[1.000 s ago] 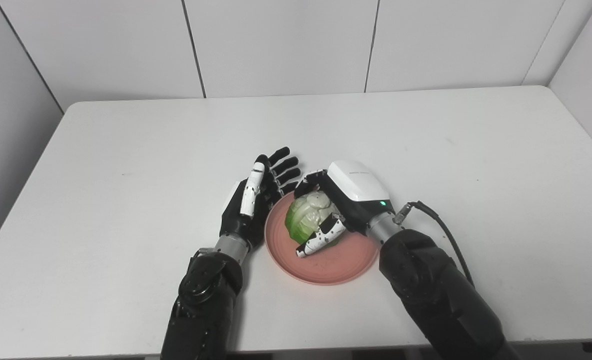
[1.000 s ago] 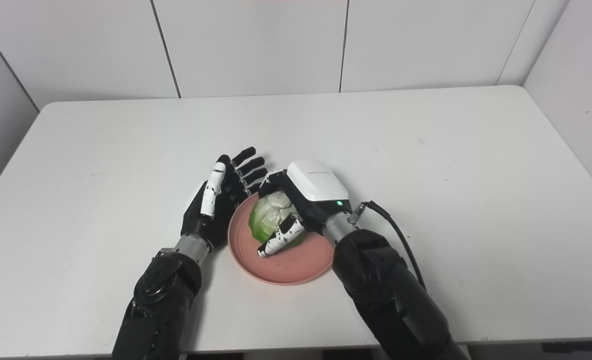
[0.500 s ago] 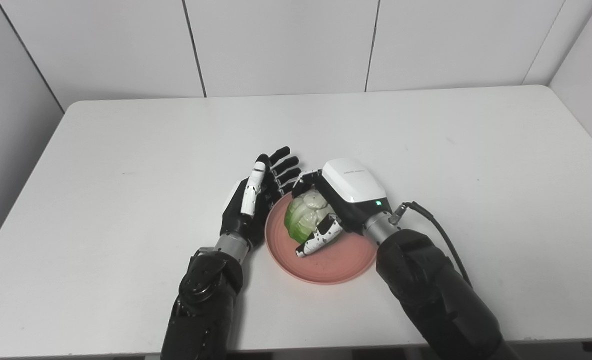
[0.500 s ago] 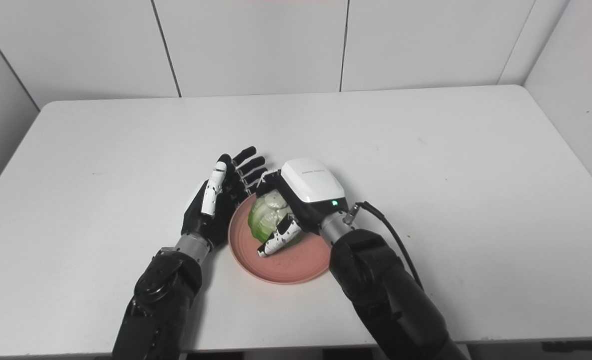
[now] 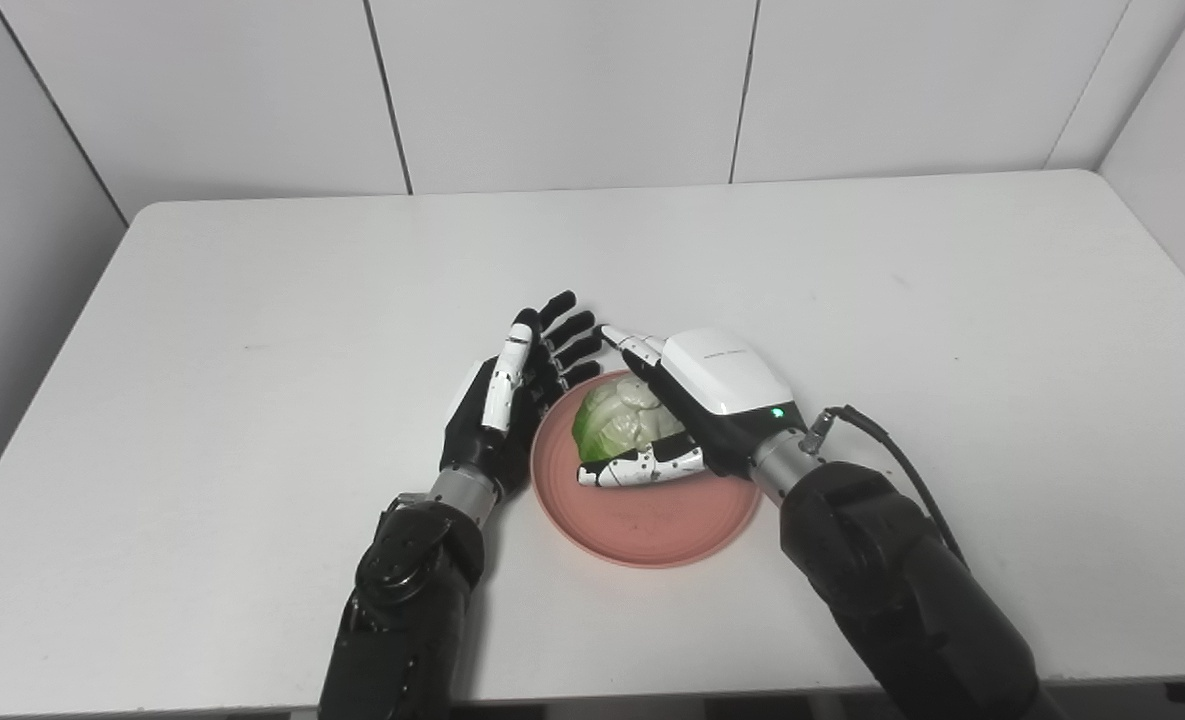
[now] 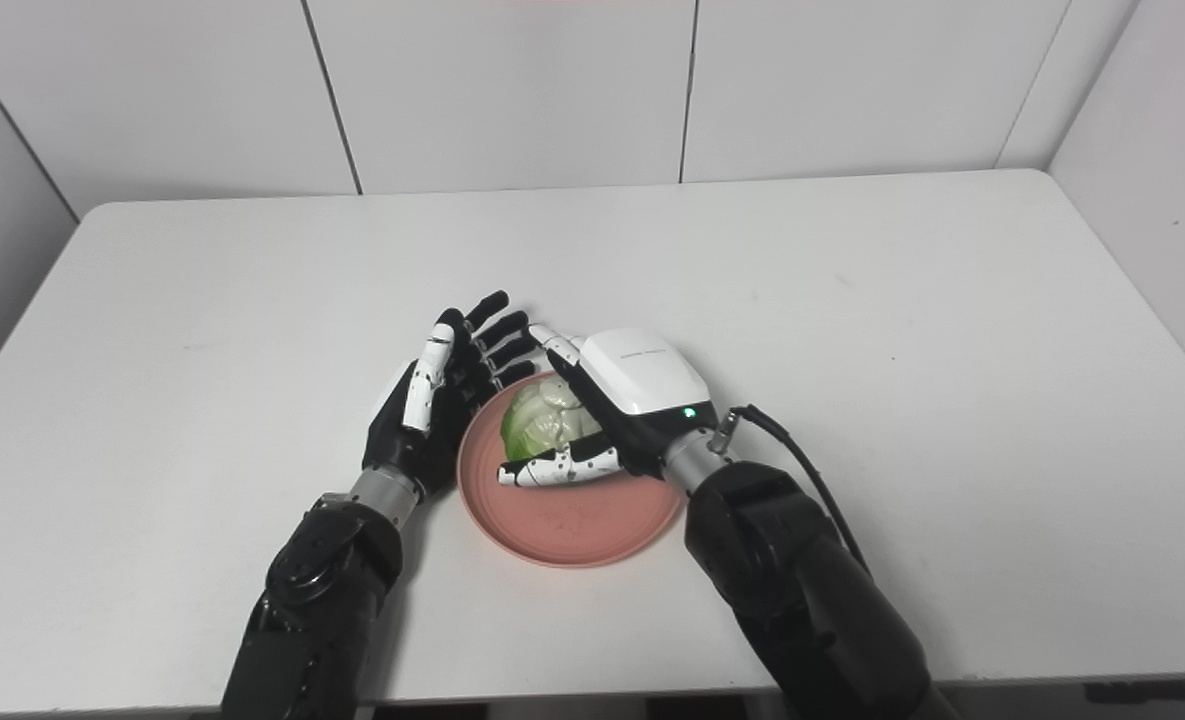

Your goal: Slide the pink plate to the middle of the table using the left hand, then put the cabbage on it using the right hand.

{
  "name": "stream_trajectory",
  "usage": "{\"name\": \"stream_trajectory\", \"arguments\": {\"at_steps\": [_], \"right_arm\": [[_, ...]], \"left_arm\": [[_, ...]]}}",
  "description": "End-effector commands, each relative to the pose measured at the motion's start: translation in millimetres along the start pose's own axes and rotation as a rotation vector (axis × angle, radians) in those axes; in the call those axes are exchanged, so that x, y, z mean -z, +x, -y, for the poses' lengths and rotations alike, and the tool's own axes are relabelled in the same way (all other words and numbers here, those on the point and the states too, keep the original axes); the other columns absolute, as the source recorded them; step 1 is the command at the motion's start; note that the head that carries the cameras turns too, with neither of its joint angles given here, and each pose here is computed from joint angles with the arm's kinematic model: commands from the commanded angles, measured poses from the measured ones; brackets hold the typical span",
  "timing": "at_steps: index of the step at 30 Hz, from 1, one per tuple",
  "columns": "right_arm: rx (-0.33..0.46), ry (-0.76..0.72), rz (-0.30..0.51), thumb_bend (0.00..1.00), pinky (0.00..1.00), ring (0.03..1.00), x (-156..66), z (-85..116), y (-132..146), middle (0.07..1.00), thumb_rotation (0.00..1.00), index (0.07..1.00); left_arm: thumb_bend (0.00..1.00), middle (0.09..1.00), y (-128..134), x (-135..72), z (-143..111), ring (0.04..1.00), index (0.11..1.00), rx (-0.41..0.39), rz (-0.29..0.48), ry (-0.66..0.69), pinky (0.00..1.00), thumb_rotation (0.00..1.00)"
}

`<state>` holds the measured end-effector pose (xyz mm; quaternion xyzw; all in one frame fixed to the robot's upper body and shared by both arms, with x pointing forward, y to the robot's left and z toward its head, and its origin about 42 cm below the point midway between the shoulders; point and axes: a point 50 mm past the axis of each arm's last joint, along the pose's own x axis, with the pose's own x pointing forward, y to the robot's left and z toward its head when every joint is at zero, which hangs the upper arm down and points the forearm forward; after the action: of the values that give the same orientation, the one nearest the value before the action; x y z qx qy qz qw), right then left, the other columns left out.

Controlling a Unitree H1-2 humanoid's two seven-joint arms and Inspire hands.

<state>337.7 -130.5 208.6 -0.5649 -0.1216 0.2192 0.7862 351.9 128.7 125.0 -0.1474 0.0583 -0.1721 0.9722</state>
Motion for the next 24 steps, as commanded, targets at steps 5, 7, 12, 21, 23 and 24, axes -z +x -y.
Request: {"name": "stream_trajectory", "arguments": {"at_steps": [5,7,12,21,23,24], "right_arm": [[0.077,0.0,0.058,1.0,0.84,0.952,-8,27,-1,0.979,0.87,0.999],[0.085,0.007,0.063,1.0,0.84,0.953,-8,30,-3,0.983,0.87,1.0],[0.146,0.064,0.106,1.0,0.83,0.947,-9,35,-8,0.972,0.84,0.997],[0.36,0.296,0.139,0.97,0.8,0.938,2,40,-23,0.997,1.0,1.0],[0.4,0.353,0.132,0.93,0.83,0.96,8,40,-28,1.0,1.0,1.0],[0.418,0.375,0.131,0.91,0.85,0.964,10,41,-29,1.0,1.0,1.0]], "left_arm": [[0.45,0.885,-3,14,-4,0.875,0.88,-0.008,-0.071,-0.019,0.86,1.0],[0.45,0.887,-3,14,-4,0.877,0.883,-0.009,-0.071,-0.02,0.86,1.0],[0.45,0.881,-4,14,-5,0.873,0.872,-0.02,-0.071,-0.027,0.86,1.0],[0.44,0.839,-9,12,-9,0.848,0.825,-0.059,-0.013,0.004,0.83,1.0],[0.44,0.856,-11,11,-10,0.852,0.843,-0.077,0.01,0.04,0.83,1.0],[0.44,0.868,-12,10,-11,0.86,0.855,-0.084,0.022,0.054,0.84,1.0]]}}
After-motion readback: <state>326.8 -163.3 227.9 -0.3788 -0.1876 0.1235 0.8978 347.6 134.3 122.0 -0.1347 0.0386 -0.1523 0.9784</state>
